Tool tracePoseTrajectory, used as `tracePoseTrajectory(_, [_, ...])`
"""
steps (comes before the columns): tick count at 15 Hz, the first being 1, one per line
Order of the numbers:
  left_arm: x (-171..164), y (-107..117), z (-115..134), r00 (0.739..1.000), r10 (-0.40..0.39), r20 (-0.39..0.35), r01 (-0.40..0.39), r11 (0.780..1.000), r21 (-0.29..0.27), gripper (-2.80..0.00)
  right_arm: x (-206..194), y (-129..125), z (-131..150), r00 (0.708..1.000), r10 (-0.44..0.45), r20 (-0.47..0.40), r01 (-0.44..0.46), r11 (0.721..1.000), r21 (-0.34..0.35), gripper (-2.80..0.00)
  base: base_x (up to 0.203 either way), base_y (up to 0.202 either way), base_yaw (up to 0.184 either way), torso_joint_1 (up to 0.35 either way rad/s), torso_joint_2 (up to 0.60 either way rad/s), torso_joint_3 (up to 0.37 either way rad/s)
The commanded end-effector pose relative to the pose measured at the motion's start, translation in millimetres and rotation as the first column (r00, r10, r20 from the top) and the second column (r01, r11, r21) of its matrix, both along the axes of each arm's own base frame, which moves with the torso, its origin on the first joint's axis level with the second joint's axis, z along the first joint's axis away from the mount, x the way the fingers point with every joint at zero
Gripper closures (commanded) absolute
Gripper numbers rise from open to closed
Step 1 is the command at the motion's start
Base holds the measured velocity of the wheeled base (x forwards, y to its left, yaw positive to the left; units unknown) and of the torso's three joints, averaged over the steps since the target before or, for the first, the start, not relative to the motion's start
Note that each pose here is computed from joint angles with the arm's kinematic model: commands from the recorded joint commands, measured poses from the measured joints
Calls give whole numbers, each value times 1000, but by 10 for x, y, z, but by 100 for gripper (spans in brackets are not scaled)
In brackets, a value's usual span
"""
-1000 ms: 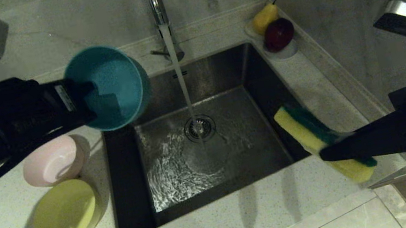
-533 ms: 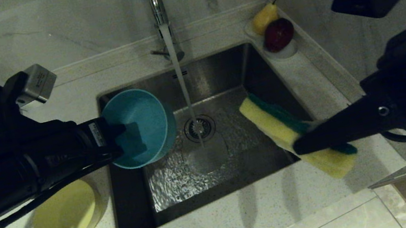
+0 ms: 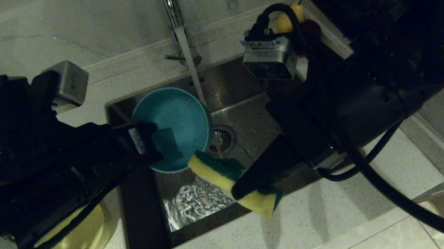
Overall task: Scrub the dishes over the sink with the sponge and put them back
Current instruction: Wipe the bowl
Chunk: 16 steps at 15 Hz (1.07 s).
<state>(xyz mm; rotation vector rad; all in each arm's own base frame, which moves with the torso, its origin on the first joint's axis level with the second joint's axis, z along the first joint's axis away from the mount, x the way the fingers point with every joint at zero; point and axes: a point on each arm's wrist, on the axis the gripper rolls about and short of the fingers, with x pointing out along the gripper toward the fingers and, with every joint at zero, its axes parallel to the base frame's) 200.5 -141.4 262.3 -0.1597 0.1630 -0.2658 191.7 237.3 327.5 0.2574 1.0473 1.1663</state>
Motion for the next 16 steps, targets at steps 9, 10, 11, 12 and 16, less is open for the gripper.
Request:
tracePoseTrajectory(9, [26,-86,-413,968,19,252,-101,943,318,0,241,223,-279,999,-11,-43,9,999,-42,0,0,0,0,0,0,0])
tracePoseTrajectory(10, [15,-84,-394,957,15,289,-120,929,351,0,255,239,-295,999,-10,-42,8,999,-42,0,0,0,0,0,0,0])
tracePoseTrajectory(11, [7,-78,-388,947,8,320,-140,910,390,0,288,270,-325,999,-12,-39,10,999,-41,0,0,0,0,0,0,0])
tracePoseTrajectory(12, [-6,-68,-382,934,2,357,-163,893,420,0,308,290,-340,999,-13,-35,12,999,-38,0,0,0,0,0,0,0])
tracePoseTrajectory(16, [-39,-57,-383,908,-17,418,-199,861,469,0,439,329,-362,999,-33,0,33,999,1,0,0,0,0,0,0,0])
